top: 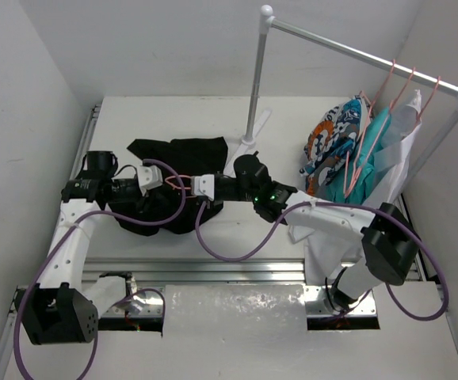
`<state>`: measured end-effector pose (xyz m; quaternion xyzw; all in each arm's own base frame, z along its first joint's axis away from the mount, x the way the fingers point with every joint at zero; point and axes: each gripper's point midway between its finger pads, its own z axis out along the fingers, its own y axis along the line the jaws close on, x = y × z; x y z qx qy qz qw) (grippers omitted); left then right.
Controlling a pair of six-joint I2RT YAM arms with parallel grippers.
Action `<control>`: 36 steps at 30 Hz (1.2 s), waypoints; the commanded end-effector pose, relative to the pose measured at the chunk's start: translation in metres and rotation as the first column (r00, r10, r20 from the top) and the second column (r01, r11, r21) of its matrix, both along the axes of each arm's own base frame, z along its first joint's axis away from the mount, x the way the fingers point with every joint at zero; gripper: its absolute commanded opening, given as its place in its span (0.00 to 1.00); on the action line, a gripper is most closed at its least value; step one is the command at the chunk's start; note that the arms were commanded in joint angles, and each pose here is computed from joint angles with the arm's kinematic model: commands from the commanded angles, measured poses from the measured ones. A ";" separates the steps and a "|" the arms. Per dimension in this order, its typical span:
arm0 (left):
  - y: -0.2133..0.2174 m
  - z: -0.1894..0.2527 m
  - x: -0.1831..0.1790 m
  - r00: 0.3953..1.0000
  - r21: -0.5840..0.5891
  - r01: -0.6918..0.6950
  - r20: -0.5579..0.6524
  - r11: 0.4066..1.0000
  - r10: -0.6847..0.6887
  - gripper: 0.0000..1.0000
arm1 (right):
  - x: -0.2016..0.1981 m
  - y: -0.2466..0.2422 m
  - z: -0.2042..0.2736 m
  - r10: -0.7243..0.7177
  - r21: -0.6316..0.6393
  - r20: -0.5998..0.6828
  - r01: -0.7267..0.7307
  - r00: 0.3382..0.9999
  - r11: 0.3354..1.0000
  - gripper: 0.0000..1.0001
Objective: Place the shirt on the hanger
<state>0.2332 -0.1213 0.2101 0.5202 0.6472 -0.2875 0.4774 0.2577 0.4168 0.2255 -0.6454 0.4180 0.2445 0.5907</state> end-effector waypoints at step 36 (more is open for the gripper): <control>0.010 -0.037 -0.055 0.988 0.217 0.145 0.023 0.965 -0.153 0.00 | 0.051 -0.001 0.006 -0.028 0.055 -0.752 0.105 0.659 0.993 0.76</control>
